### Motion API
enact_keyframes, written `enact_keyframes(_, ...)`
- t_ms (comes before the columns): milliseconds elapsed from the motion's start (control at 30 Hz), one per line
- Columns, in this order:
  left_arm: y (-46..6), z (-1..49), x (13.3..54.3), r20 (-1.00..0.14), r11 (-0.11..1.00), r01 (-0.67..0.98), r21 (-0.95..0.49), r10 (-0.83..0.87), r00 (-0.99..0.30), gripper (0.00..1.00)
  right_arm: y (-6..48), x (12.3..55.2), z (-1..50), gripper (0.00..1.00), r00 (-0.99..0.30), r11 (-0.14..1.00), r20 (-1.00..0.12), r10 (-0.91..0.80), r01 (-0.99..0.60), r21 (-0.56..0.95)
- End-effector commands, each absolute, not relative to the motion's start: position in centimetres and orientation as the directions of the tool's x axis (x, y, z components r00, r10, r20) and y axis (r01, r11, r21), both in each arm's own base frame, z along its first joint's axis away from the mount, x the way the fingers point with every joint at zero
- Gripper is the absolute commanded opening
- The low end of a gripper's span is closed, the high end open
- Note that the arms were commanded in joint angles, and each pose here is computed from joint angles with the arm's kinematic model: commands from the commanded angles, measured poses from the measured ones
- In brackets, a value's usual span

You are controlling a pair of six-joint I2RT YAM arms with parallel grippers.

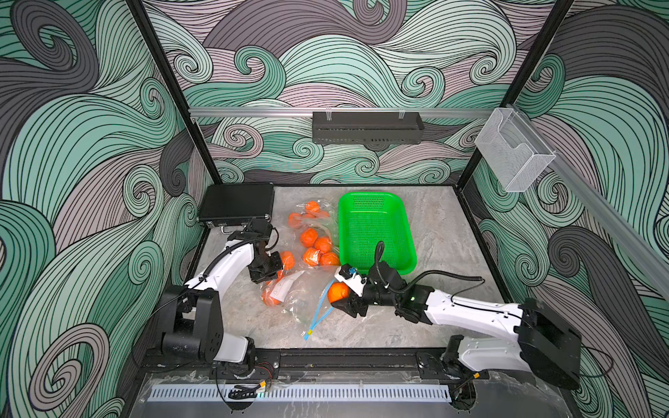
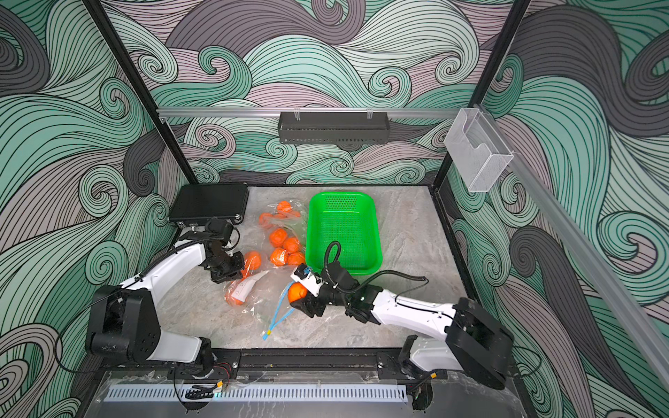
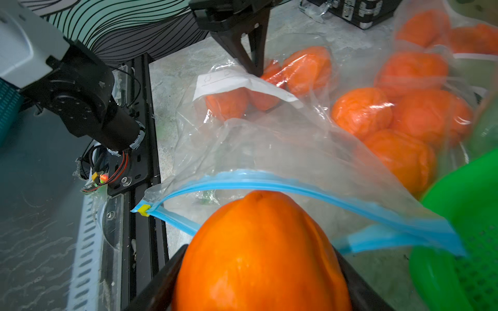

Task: Open the zip-top bag and take out the orange
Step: Pick up the orange from the zipper food storage bag.

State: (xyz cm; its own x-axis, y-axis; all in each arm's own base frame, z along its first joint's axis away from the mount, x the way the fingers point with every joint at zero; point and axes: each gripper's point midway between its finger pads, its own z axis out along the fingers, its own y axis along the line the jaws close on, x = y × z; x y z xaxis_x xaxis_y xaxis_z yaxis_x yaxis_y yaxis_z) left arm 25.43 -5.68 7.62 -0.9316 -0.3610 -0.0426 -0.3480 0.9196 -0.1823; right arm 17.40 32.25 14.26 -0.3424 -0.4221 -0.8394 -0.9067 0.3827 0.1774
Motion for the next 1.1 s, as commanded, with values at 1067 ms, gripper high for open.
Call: enact_keyframes(1067, -4.4, 7.8, 24.6, -0.069, 0.925, -0.359, -0.126, -0.369, -0.927, 0.0, 26.8, 51.2, 8.0, 0.61, -0.816, 0.894, -0.572, -0.087, -0.317, 0.317)
